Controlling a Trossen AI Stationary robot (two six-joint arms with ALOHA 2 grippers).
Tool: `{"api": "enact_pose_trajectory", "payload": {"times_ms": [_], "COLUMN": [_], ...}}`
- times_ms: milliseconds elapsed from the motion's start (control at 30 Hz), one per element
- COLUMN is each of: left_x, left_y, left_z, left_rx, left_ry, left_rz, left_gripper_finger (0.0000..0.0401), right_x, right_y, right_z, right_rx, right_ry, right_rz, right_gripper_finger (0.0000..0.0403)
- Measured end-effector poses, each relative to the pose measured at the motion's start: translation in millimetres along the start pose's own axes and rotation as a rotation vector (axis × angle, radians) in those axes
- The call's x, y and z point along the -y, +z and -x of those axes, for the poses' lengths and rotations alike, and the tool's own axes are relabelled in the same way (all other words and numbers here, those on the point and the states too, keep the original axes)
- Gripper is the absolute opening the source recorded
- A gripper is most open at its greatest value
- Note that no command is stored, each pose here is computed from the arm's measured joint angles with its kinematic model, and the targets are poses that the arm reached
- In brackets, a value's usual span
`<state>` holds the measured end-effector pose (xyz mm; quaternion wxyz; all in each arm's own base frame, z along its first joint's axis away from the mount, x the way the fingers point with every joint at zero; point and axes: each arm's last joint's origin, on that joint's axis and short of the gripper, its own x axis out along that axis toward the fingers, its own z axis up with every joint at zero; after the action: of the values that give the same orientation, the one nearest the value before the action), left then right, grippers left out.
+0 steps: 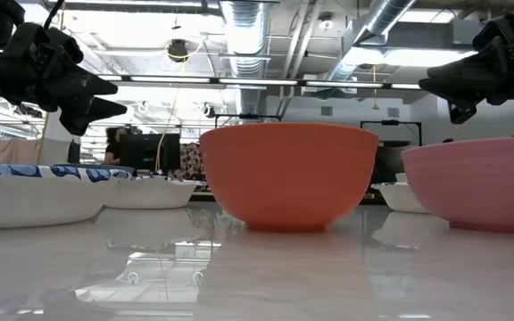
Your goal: Nest bowls inside each other
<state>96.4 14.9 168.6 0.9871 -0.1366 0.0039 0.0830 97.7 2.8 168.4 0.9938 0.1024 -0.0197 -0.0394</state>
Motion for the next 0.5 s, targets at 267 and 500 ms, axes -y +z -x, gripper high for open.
{"api": "enact_pose_trajectory", "payload": {"times_ms": [267, 500], "left_x": [-0.9, -3.6], "left_y": [2.3, 3.3], "left_z": [-0.1, 0.3], "left_rx": [0.040, 0.066], "left_ry": [0.042, 0.139], "left_rz": [-0.010, 0.000], "left_gripper_finger": [0.0232, 0.0232], "right_x": [0.0, 0.1], "right_y": [0.0, 0.7], "right_z": [0.0, 0.0], "right_rx": [0.000, 0.007], "right_ry": [0.001, -0.006], "right_rz": [0.000, -0.001], "right_gripper_finger": [0.0134, 0.0134]}}
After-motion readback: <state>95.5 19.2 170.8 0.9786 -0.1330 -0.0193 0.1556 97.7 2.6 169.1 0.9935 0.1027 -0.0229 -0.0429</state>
